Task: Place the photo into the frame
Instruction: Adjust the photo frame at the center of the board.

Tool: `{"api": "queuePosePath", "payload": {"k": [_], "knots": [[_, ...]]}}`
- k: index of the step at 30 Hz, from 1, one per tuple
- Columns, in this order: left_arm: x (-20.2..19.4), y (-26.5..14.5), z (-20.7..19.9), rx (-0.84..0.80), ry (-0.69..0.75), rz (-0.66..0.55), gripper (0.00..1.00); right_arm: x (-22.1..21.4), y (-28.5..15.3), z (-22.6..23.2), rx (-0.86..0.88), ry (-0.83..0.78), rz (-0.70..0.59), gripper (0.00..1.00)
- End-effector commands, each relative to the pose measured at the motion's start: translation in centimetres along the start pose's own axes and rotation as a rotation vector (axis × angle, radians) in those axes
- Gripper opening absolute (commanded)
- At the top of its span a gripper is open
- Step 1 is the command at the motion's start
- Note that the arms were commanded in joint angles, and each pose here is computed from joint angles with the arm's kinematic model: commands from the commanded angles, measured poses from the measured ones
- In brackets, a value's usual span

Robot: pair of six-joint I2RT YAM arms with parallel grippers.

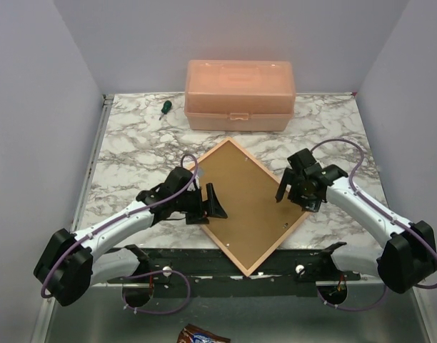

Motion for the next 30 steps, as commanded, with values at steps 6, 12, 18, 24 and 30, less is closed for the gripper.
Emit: {"api": "queuePosePath", "payload": {"k": [6, 12, 18, 24, 30], "knots": [[1.4, -1.8, -1.1, -0.057, 0.041, -0.032, 0.84, -4.1, 1.8, -3.2, -0.092, 0.155, 0.135, 0.91], [2.7, -2.8, -0.9, -0.061, 0.038, -0.073, 0.84, -4.8, 3.1, -3.1, -0.051, 0.209, 0.164, 0.80], [4.2, -4.2, -1.0, -0.079, 0.030, -0.122, 0.84, -5.6, 4.5, -3.1, -0.048, 0.220, 0.185, 0.61], [5.0, -4.9, -0.8, -0.077, 0.026, -0.144, 0.84, -4.8, 4.8, -3.1, -0.058, 0.211, 0.153, 0.42], [5.5, -5.4, -0.2, -0.067, 0.018, -0.165, 0.84, -3.9, 5.4, -2.8, -0.050, 0.199, 0.135, 0.15]]}}
Point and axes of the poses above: each gripper's point midway between its finger pads, its own y axis out along the fingers, its own z axis along the line the jaws close on, x = y × z, the point moved 1 cm from there along -y, back along the fingers, and after that the axes turned 11 degrees about -y, right-handed, at the moved point
